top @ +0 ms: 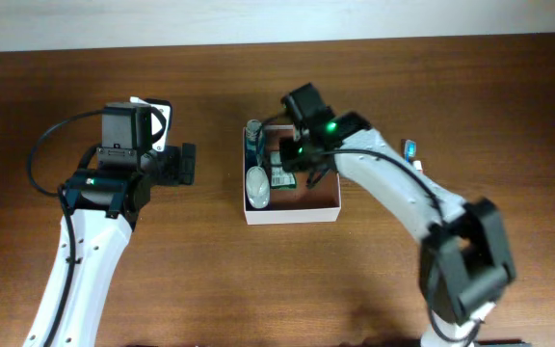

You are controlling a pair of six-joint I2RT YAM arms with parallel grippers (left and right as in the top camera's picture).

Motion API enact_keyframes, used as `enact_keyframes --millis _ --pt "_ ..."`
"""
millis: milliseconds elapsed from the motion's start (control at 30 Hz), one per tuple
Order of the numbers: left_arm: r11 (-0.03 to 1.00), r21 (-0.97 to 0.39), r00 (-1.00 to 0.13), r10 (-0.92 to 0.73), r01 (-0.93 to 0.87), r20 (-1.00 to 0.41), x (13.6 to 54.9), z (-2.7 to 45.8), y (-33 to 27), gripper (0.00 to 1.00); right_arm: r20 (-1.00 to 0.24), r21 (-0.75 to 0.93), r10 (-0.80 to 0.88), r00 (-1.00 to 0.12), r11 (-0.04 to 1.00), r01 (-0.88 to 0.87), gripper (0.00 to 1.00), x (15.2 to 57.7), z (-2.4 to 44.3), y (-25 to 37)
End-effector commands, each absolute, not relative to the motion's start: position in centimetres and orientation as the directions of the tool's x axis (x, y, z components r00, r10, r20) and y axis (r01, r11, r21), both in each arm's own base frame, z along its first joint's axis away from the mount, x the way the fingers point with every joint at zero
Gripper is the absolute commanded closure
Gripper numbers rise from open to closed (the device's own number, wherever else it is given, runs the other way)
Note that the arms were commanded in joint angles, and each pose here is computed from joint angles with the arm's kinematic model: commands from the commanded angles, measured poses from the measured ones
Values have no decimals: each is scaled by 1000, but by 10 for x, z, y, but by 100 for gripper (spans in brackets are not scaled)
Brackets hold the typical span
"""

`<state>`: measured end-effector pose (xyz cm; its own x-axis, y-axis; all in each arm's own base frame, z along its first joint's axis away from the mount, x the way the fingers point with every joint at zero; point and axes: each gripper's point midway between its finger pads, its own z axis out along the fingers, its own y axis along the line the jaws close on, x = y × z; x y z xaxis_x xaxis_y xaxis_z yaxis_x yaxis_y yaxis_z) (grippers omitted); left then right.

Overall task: Pack container
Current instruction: 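Open the right gripper to drop the package in the box center, then move the right gripper back over the Colgate toothpaste tube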

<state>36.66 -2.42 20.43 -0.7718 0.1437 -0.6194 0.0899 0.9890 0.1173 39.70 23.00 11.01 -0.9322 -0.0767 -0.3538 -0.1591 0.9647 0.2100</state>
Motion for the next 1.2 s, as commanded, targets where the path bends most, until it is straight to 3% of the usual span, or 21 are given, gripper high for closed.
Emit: enact_keyframes --millis 0,167,200,533,867,1033,1167 --pt "987 122 -770 157 104 -618 368 204 -24 0 -528 240 -30 -849 953 -183 58 408 210 214" --pt "987 121 -770 157 104 -618 368 204 -25 1 -571 203 -2 -821 969 -143 57 402 250 164" --pt "987 122 -770 158 105 -618 368 204 -25 1 -556 156 33 -830 986 -65 57 399 252 127" --pt "987 122 -770 157 104 -618 368 204 -24 1 -329 42 278 -902 959 280 57 362 208 -6" --pt "987 121 -770 157 104 -618 368 204 -25 1 -227 3 328 -917 942 336 57 342 137 -29" --pt "987 122 -770 157 104 -618 368 204 -24 1 -244 -18 235 -941 969 246 57 344 106 -30" --pt "987 122 -770 157 104 -618 368 204 -24 1 -260 -28 187 -947 979 201 49 346 87 -30"
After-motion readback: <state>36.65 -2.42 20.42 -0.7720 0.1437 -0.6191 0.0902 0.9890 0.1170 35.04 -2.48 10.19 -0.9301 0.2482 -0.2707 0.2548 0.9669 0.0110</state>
